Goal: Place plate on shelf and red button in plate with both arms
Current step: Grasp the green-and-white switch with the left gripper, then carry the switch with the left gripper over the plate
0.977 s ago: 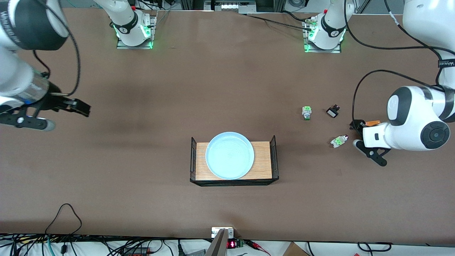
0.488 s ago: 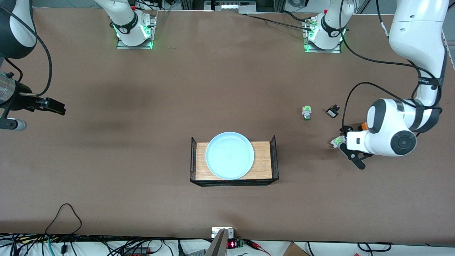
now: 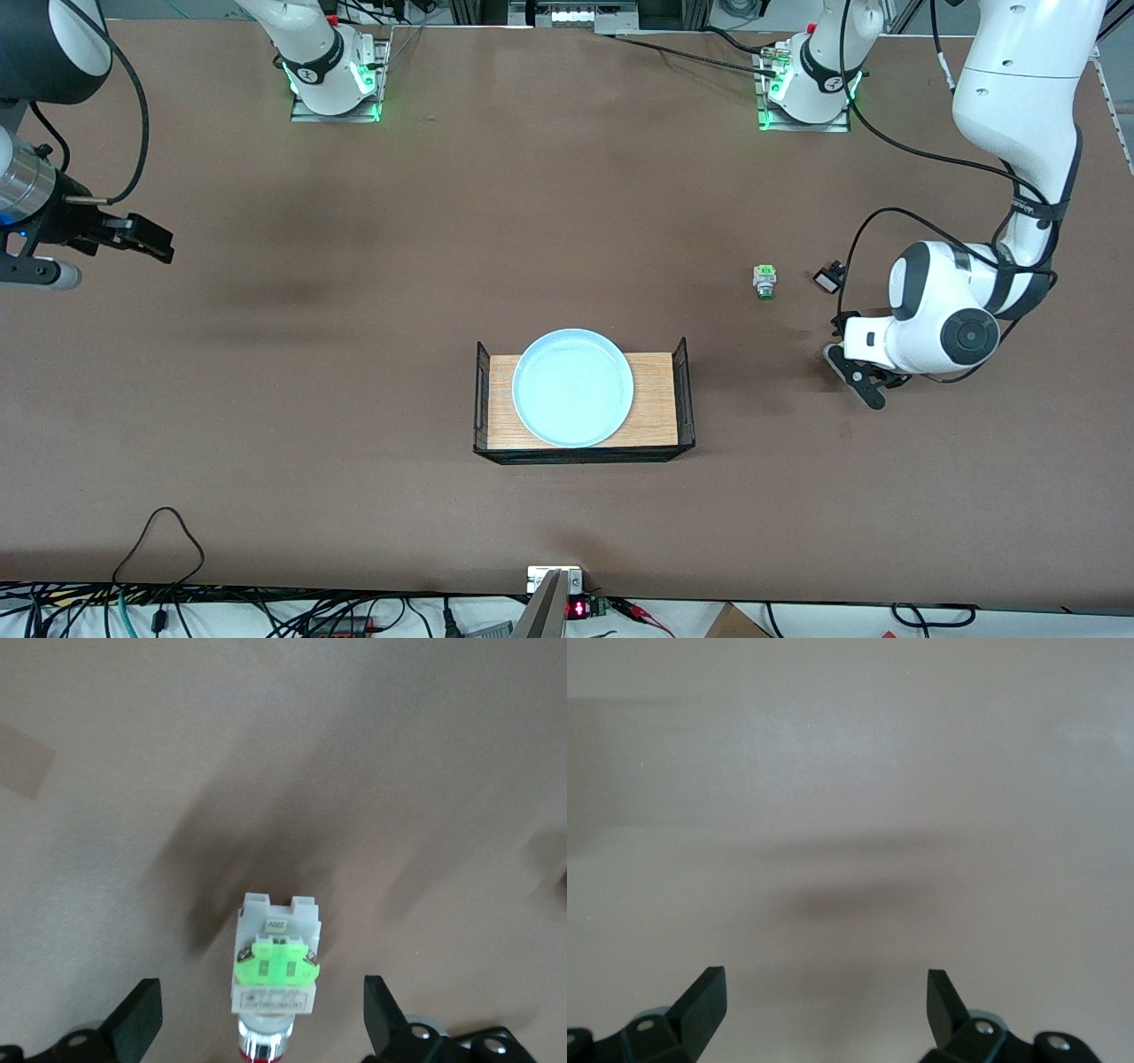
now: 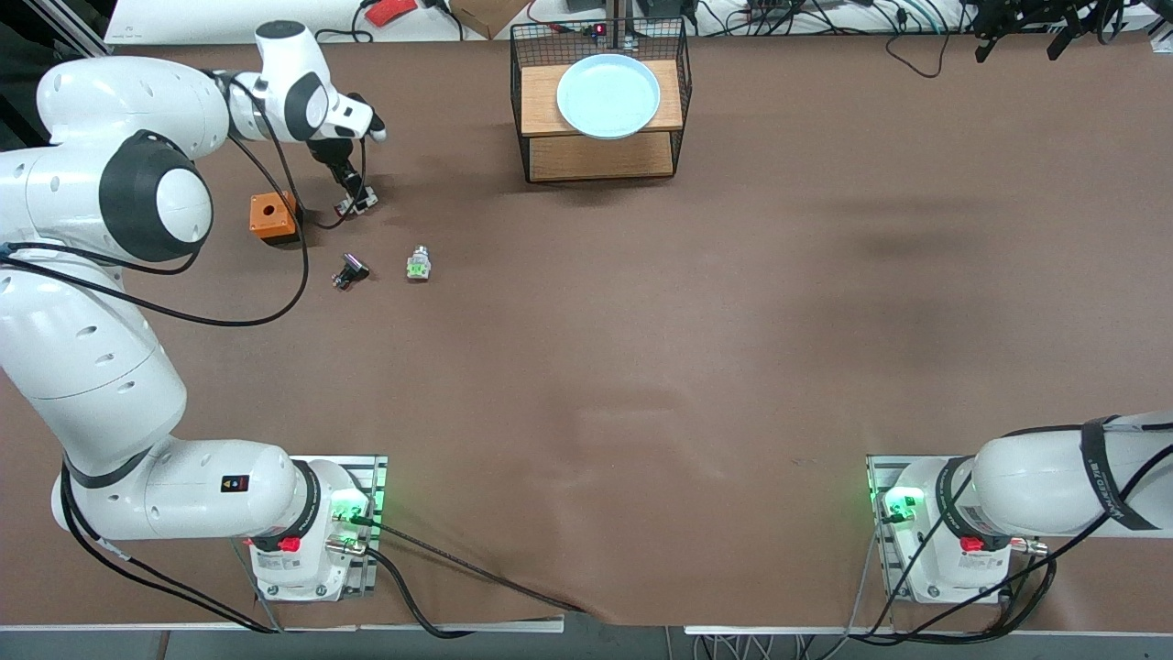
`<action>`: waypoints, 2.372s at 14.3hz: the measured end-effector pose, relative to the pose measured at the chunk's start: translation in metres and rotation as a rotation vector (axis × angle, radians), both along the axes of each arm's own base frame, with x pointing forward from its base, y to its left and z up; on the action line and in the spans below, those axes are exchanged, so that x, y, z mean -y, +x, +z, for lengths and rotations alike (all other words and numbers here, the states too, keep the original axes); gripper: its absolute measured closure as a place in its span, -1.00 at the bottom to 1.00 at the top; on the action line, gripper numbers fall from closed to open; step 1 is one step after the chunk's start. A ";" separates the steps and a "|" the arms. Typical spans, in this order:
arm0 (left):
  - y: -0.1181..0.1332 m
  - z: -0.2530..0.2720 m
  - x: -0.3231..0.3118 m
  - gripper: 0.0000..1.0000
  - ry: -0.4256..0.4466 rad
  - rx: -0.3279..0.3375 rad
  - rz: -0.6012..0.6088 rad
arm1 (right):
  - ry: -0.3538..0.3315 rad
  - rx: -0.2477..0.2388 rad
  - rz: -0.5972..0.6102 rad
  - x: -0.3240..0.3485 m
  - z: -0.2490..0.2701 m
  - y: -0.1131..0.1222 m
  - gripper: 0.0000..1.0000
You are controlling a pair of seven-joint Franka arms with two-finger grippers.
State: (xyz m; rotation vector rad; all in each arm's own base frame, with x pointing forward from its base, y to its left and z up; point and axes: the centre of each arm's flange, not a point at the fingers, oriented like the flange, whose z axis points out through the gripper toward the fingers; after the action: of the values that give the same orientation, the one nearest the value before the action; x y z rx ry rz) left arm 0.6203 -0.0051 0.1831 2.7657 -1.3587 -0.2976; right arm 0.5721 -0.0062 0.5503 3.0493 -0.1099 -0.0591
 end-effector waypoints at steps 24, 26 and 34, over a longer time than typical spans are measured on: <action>0.006 0.050 0.005 0.17 -0.013 -0.039 -0.112 | 0.042 0.052 0.041 0.003 0.036 -0.073 -1.00; 0.014 0.076 0.008 0.17 -0.011 -0.050 -0.115 | 0.042 0.053 0.042 0.003 0.036 -0.070 -1.00; 0.037 0.235 0.145 0.17 -0.074 0.016 -0.133 | 0.041 0.040 0.054 -0.003 0.035 -0.070 -1.00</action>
State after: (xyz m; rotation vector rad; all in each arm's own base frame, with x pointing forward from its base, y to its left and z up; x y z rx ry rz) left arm 0.6574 -0.1501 0.4185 2.6293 -1.5283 -0.2253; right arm 0.5020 -0.0031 0.5848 3.0931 -0.0289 0.0037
